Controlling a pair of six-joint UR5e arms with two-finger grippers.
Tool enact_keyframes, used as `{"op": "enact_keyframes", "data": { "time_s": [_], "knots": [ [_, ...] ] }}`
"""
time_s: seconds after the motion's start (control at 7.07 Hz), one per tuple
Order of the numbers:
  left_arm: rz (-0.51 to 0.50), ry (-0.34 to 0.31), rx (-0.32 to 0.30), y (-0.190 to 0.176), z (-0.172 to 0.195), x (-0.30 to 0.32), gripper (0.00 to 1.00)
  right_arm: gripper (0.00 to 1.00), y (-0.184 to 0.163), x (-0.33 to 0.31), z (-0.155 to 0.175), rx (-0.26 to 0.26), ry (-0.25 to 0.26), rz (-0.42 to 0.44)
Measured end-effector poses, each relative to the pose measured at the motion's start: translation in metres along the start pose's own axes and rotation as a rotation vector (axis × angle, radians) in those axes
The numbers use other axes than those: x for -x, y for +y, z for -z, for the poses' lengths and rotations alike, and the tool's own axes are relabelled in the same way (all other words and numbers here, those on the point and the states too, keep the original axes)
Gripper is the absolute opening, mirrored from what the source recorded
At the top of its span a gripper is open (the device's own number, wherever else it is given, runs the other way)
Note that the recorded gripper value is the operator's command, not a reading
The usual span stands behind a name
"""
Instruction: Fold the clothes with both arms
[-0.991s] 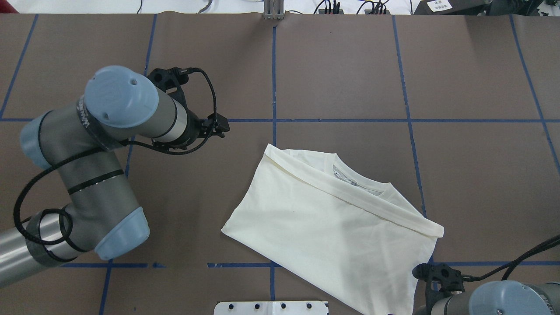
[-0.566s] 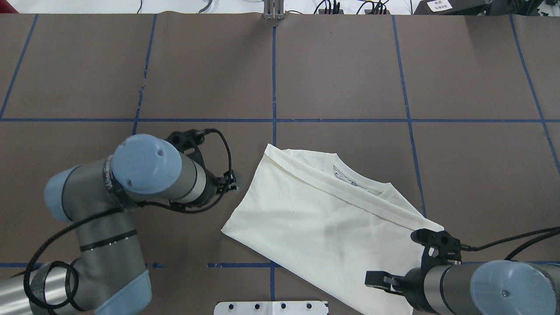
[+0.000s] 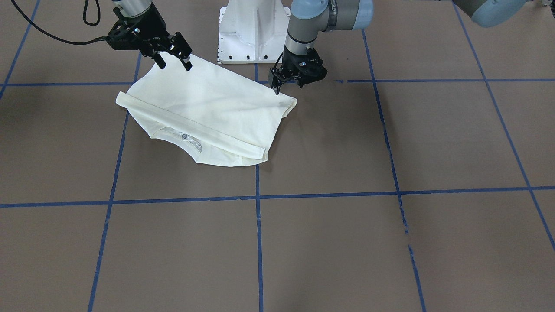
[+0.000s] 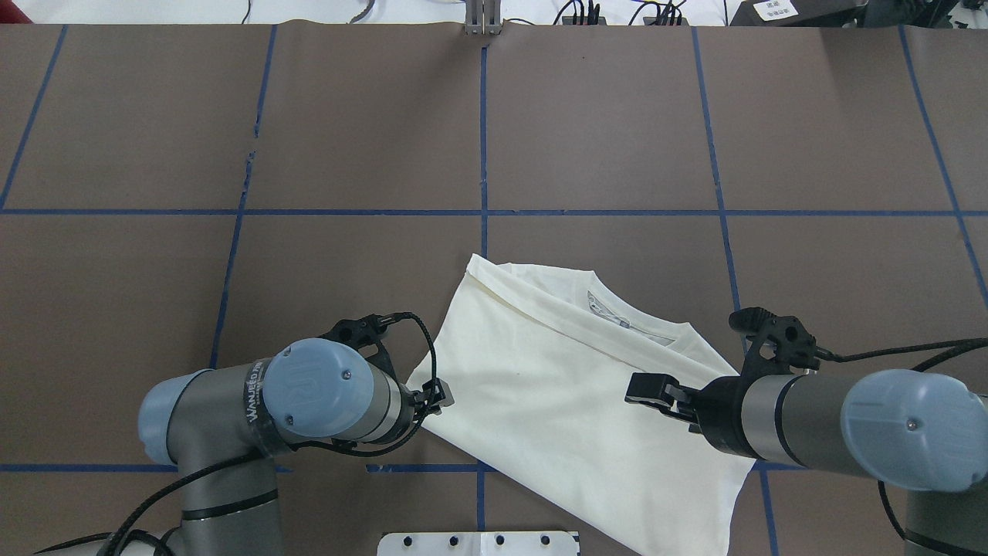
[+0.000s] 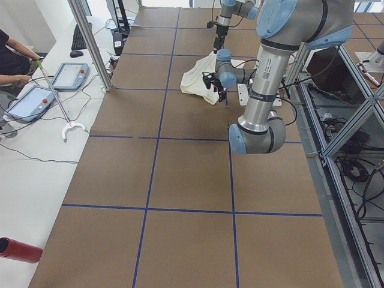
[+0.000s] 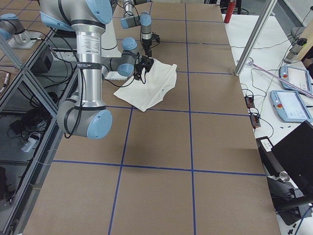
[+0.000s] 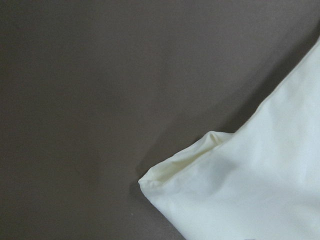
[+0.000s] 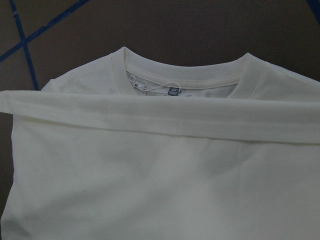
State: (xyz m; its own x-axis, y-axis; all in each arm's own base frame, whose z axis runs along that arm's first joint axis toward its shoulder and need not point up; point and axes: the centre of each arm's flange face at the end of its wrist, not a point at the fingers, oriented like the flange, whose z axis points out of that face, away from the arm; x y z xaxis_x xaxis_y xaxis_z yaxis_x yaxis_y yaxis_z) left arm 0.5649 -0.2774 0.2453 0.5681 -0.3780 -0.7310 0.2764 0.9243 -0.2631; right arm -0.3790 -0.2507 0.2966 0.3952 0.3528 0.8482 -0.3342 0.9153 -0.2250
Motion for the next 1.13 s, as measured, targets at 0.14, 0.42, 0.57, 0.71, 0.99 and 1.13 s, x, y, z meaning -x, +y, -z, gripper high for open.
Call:
{"op": "enact_keyframes", "data": {
  "time_s": [0.14, 0.42, 0.57, 0.71, 0.99, 1.13],
  "knots": [
    [0.003, -0.005, -0.014, -0.003, -0.007, 0.0, 0.83, 1.0, -0.002, 0.001, 0.001, -0.004, -0.003, 0.009],
    [0.004, 0.002, -0.032, -0.007, -0.018, -0.005, 0.76, 1.0, -0.004, 0.002, 0.002, -0.007, -0.006, 0.014],
    [0.006, 0.005, -0.047, -0.011, -0.021, -0.006, 0.6, 1.0, -0.004, 0.003, 0.002, -0.007, -0.007, 0.014],
    [0.01, 0.004, -0.058, -0.015, -0.023, -0.007, 0.23, 1.0, -0.004, 0.003, 0.003, -0.008, -0.009, 0.014],
    [0.012, -0.002, -0.067, -0.018, -0.026, -0.006, 0.0, 1.0, -0.004, 0.005, 0.004, -0.006, -0.013, 0.015],
    [0.012, -0.003, -0.069, -0.019, -0.027, -0.005, 0.0, 1.0, -0.004, 0.006, 0.004, -0.006, -0.015, 0.015]
  ]
}}
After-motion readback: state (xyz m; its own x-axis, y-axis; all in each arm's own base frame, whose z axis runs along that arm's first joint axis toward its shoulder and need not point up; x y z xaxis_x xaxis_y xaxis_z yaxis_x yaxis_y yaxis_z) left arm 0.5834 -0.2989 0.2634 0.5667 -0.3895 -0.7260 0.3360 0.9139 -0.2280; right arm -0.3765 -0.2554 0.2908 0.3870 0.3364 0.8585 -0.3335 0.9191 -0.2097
